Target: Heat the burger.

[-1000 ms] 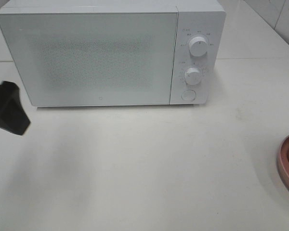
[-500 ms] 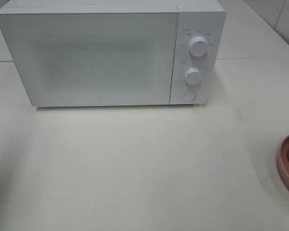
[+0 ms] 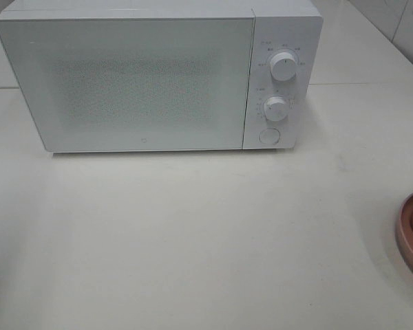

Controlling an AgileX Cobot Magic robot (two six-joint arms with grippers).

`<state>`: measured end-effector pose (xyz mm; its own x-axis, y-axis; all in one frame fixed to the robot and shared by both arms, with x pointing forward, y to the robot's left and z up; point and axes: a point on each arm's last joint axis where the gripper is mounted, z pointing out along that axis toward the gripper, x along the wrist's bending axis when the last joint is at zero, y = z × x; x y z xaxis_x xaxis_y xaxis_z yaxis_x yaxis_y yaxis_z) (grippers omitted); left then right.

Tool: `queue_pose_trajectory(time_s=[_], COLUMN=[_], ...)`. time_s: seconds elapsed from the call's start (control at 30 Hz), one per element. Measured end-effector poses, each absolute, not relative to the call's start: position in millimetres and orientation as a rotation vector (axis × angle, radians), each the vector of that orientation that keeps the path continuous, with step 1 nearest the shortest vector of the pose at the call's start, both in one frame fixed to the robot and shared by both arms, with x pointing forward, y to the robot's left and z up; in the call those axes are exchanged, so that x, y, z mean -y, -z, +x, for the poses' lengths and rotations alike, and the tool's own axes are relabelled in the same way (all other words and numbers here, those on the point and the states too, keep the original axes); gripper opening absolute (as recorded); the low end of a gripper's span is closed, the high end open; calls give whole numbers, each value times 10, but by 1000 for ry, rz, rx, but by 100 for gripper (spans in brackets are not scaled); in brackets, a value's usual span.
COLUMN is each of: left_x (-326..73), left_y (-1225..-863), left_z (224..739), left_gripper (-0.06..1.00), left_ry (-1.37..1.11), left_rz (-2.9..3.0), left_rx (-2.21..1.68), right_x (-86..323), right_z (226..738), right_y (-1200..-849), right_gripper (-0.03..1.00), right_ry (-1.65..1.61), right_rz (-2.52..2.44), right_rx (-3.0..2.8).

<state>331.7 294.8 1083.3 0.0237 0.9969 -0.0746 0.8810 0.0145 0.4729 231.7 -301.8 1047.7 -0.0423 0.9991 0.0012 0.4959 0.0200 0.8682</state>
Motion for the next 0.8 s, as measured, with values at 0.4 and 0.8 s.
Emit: queue_pose_trajectory(time_s=[0.4,0.8], left_x=[-2956,-2954], left_y=[-10508,-10546], left_z=[2982,2644], left_gripper=[99,99], left_ry=[-557,-729], left_rz=[1819,1686], left_rx=[-1817,-1670], right_x=[3018,3018], right_z=[2317,2317], right_y=[-10477,-10477], right_gripper=[75,75], right_ry=[-941,-941], right_rz=[1553,1553], right_rx=[-1619,-1619])
